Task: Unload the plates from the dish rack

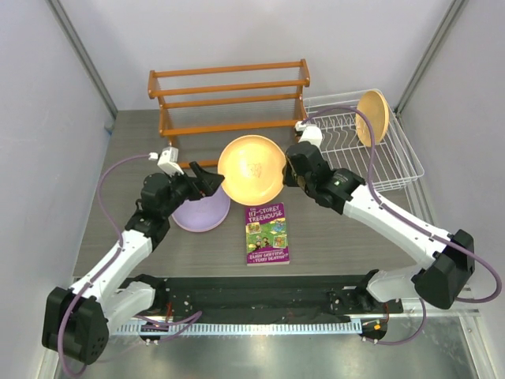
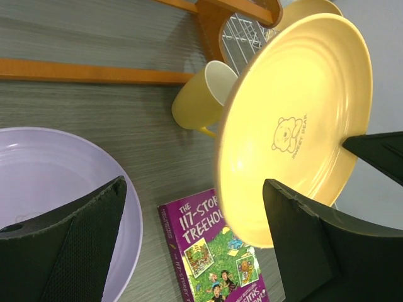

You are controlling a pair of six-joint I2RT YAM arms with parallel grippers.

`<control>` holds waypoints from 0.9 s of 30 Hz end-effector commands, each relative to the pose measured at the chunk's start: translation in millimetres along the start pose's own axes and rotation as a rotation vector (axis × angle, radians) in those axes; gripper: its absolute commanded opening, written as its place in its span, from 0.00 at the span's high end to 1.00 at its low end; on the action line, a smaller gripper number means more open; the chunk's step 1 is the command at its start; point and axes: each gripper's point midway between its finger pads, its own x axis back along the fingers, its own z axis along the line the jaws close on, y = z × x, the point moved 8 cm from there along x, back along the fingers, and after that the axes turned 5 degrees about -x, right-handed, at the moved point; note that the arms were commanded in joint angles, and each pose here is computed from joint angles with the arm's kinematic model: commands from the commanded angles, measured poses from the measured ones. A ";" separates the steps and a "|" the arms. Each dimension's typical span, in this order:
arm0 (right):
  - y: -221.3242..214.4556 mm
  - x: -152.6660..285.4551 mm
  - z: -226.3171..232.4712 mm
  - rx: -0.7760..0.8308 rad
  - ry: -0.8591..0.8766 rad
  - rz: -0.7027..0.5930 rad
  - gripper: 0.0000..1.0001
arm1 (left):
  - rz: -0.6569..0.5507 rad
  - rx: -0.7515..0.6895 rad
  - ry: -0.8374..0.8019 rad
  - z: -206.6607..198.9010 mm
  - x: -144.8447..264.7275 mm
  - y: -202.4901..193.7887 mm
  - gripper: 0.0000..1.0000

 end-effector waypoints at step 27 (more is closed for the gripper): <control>-1.7 2.9 28.9 -0.101 0.114 -0.042 0.47 | -0.067 -0.140 0.268 17.3 14.2 3.2 1.00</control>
